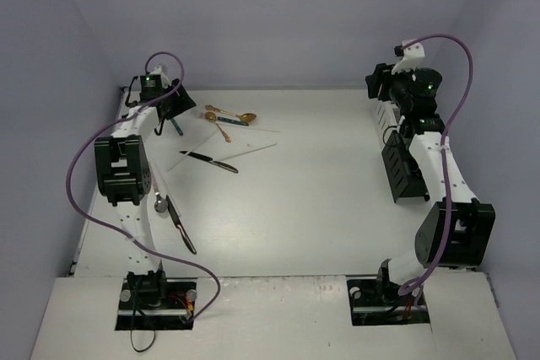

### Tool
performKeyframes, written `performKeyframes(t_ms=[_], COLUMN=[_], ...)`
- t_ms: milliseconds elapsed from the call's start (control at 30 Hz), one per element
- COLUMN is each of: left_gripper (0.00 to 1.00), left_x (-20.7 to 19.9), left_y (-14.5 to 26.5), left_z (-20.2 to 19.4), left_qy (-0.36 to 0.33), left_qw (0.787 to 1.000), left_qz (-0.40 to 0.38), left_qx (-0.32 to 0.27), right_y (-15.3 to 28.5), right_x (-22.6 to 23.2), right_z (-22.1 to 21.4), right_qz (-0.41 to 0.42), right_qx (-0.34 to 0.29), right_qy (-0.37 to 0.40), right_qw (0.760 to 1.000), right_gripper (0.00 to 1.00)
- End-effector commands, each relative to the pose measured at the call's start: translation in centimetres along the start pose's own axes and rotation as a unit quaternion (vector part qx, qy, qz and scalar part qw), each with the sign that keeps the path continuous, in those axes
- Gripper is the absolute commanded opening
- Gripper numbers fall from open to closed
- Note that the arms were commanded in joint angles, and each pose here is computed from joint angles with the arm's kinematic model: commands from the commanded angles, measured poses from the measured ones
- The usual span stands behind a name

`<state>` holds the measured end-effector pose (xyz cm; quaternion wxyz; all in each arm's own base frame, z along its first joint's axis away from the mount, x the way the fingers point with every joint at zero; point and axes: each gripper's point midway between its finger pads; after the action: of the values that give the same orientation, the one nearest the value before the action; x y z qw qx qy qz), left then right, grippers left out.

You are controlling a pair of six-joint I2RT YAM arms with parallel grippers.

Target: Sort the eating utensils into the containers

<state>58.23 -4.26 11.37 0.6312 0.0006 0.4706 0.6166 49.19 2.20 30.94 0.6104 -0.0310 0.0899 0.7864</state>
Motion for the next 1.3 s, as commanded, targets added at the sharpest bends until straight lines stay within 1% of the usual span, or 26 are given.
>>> performKeyframes(t_ms=[0, 67, 133, 467, 767, 1033, 1233, 1267], left_gripper=[0.51, 0.51, 0.51, 0.48, 0.44, 0.38, 0.27, 0.22], left_x=[-3.0, -2.2, -2.5, -2.2, -1.2, -0.8, -0.9, -1.1], left_y=[1.1, 0.1, -0.5, -3.3, -5.1, -5.2, -4.9, -4.8], left_z=[6.4, 6.5, 6.6, 6.4, 5.9, 5.0, 4.3, 4.0], left_qy=[-0.023, -0.010, -0.005, -0.024, -0.009, 0.001, 0.006, 0.009], left_qw=[0.992, 0.991, 0.989, 0.982, 0.983, 0.983, 0.982, 0.982], left_qz=[-0.105, -0.119, -0.142, -0.180, -0.178, -0.180, -0.186, -0.190], left_qx=[-0.069, -0.062, -0.050, -0.046, -0.039, -0.025, -0.013, -0.008], right_y=[1.1, 1.0, 0.9, 1.3, 1.1, 0.8, 0.9, 0.9], right_x=[0.8, 0.9, 1.1, 1.4, 1.3, 1.0, 1.0, 1.1], right_z=[3.8, 3.6, 3.8, 4.0, 4.3, 4.6, 4.6, 4.6], right_qz=[0.015, 0.018, 0.022, 0.030, 0.028, 0.026, 0.027, 0.028], right_qx=[-0.053, -0.051, -0.053, -0.048, -0.048, -0.049, -0.049, -0.049], right_qy=[0.018, 0.014, 0.015, 0.018, 0.015, 0.019, 0.021, 0.022], right_qw=[0.998, 0.998, 0.998, 0.998, 0.998, 0.998, 0.998, 0.998], right_gripper=[0.50, 0.51, 0.51, 0.51, 0.51, 0.51, 0.50, 0.50])
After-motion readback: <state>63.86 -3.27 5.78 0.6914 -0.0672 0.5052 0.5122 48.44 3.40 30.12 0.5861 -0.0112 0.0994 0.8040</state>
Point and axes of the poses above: each gripper's point midway between its finger pads, its own y axis back along the fingers, its own x axis along the line the jaws close on, z = x × y, and after that the axes turned 9 degrees about y, right-handed
